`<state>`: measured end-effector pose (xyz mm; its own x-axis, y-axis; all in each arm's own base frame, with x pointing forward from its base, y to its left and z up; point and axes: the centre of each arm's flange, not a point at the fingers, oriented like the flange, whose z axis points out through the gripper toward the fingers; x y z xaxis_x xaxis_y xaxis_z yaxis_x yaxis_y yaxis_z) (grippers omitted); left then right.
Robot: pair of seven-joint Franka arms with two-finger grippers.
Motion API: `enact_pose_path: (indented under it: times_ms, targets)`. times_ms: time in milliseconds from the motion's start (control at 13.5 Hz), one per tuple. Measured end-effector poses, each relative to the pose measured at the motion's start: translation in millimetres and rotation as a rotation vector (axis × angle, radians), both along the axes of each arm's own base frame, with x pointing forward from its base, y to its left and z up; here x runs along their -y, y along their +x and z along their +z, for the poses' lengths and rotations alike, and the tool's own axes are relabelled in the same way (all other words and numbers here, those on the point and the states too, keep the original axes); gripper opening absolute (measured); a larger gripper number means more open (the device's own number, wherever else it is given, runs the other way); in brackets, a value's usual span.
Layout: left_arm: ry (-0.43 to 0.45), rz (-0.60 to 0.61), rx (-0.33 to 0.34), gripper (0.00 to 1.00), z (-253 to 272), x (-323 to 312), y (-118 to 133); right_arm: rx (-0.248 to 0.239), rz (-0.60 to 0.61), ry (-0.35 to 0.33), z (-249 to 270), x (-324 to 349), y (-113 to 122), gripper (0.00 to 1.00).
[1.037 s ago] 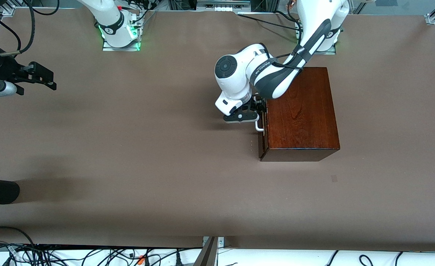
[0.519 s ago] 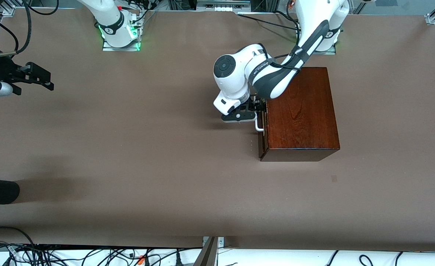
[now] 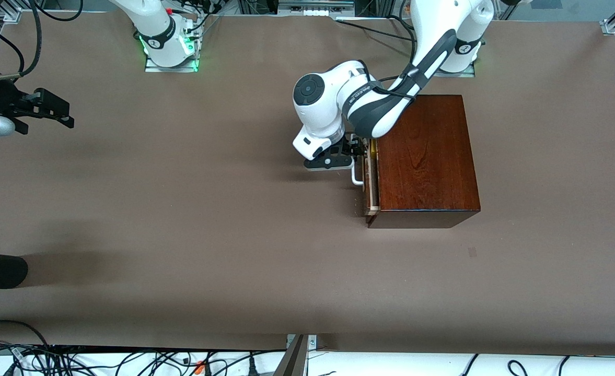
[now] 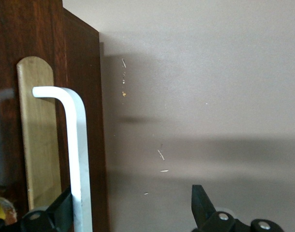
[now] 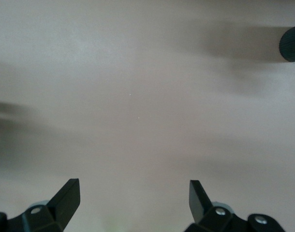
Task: Open drawer, take yellow block, close drawer
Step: 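Pull the drawer out of the box with the left gripper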
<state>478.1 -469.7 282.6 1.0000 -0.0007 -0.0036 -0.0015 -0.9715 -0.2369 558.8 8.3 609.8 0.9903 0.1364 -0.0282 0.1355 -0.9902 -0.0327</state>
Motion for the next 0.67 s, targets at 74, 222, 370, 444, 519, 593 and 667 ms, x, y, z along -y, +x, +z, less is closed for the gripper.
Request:
enact_pose_path:
  times_ms: [74, 222, 370, 444, 519, 593, 667]
  targets:
    - [-0.003, 0.002, 0.002, 1.0, 0.6, 3.1, -0.3, 0.0, -0.001, 0.0, 0.0, 0.8, 0.0, 1.0]
    - [-0.012, 0.002, 0.006, 1.0, 0.4, 11.8, -0.8, -0.001, -0.002, 0.0, -0.2, 1.2, 0.1, 1.0]
    - [-0.021, 0.01, 0.012, 1.0, 0.9, 19.9, -1.5, -0.001, -0.003, 0.0, -0.3, 1.8, 0.1, 1.0]
    - [-0.022, 0.012, 0.015, 1.0, 0.2, 22.8, -1.6, -0.001, -0.005, 0.0, -0.3, 2.8, 0.2, 1.0]
    - [-0.017, 0.016, 0.014, 1.0, 0.0, 23.9, -1.0, -0.001, -0.007, 0.0, -0.4, 4.0, 0.2, 1.0]
    - [-0.021, 0.018, 0.015, 1.0, 0.4, 26.5, -0.9, -0.001, -0.009, 0.0, -0.5, 4.9, 0.3, 1.0]
    - [-0.024, 0.016, 0.017, 1.0, 0.4, 30.4, -1.9, -0.001, -0.01, 0.0, -0.6, 5.5, 0.3, 1.0]
